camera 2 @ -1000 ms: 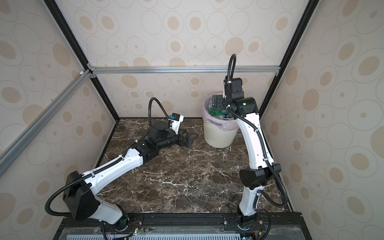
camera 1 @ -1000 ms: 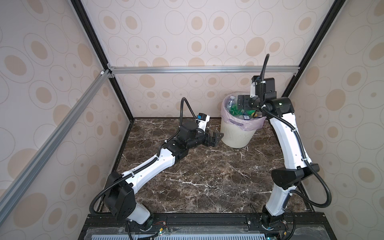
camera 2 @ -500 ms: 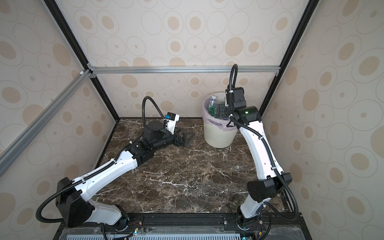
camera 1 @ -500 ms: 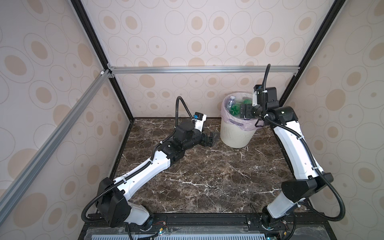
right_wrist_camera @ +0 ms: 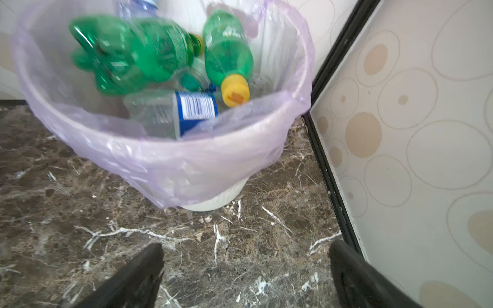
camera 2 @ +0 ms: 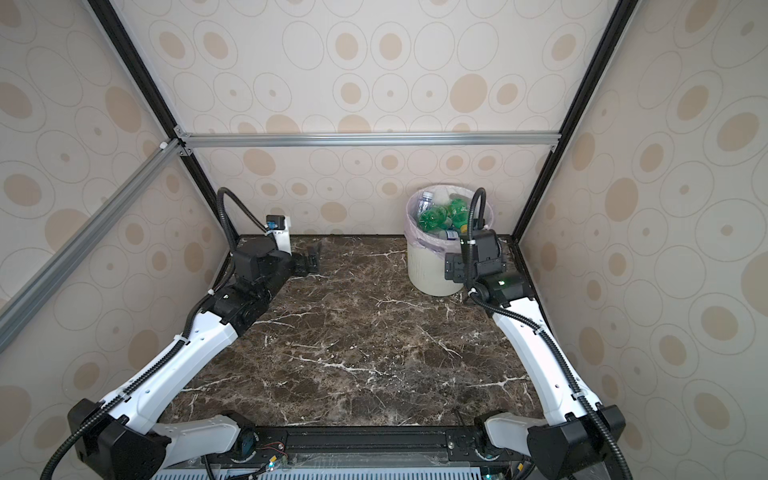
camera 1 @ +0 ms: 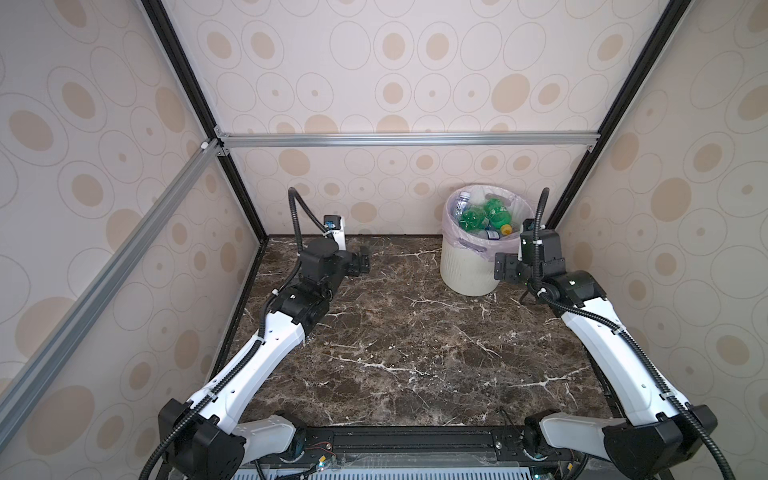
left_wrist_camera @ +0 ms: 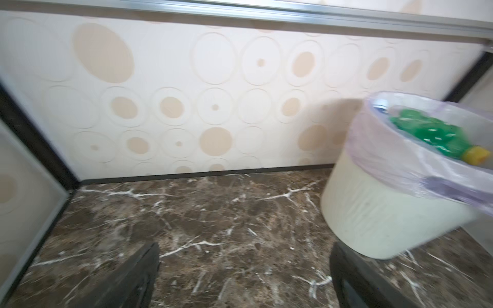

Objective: Throw the plastic bottles in the bin

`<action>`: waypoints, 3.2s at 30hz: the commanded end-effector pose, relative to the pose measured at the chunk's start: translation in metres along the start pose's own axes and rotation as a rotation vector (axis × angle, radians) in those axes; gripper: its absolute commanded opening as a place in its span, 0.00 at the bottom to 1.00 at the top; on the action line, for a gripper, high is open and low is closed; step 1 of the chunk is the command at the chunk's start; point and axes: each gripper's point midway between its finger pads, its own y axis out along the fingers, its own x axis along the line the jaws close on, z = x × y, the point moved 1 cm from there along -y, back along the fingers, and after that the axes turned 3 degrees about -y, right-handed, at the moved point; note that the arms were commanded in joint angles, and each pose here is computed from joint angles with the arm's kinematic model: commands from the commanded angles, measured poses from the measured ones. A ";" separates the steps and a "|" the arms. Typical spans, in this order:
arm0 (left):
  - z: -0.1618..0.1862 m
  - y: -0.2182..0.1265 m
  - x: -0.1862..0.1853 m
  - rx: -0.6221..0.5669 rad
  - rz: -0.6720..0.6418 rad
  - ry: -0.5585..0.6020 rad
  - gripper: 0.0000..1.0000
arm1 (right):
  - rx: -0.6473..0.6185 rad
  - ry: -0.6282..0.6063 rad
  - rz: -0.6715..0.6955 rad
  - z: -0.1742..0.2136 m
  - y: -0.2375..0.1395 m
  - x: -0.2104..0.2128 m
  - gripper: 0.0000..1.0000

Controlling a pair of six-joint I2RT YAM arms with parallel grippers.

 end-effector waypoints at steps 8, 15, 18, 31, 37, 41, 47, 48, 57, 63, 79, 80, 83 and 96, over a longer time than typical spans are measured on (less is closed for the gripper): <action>0.065 -0.004 0.122 -0.074 -0.518 0.062 0.99 | 0.011 0.022 0.092 0.075 0.049 0.002 1.00; 0.135 0.019 0.168 0.040 -0.638 0.076 0.99 | -0.012 -0.070 0.198 0.115 0.087 0.000 1.00; 0.154 0.023 0.184 0.067 -0.679 0.091 0.99 | -0.036 -0.079 0.221 0.127 0.099 0.001 1.00; 0.179 0.030 0.193 -0.084 -0.483 0.056 0.99 | -0.172 -0.088 0.200 0.136 0.125 0.015 1.00; 0.183 0.007 0.177 -0.233 -0.370 0.088 0.99 | -0.269 -0.075 0.167 0.135 0.119 0.018 1.00; 0.188 0.012 0.179 -0.189 -0.379 0.081 0.99 | -0.363 -0.028 0.225 0.139 0.115 0.008 1.00; 0.186 0.011 0.176 -0.202 -0.383 0.094 0.99 | -0.349 -0.018 0.216 0.141 0.114 0.008 1.00; 0.187 0.011 0.176 -0.200 -0.387 0.097 0.99 | -0.357 -0.024 0.221 0.141 0.114 0.007 1.00; 0.186 0.010 0.175 -0.208 -0.392 0.104 0.99 | -0.400 0.014 0.208 0.146 0.107 -0.001 1.00; 0.186 0.010 0.175 -0.208 -0.393 0.104 0.99 | -0.397 0.020 0.188 0.146 0.109 -0.001 1.00; 0.185 0.010 0.175 -0.209 -0.390 0.103 0.99 | -0.249 0.044 0.048 0.153 0.149 0.001 1.00; 0.186 0.010 0.175 -0.208 -0.390 0.103 0.99 | -0.239 0.043 0.047 0.152 0.150 0.002 1.00; 0.186 0.010 0.175 -0.208 -0.392 0.103 0.99 | -0.239 0.044 0.048 0.152 0.149 0.001 1.00; 0.186 0.010 0.175 -0.207 -0.391 0.102 0.99 | -0.237 0.044 0.046 0.153 0.149 0.001 1.00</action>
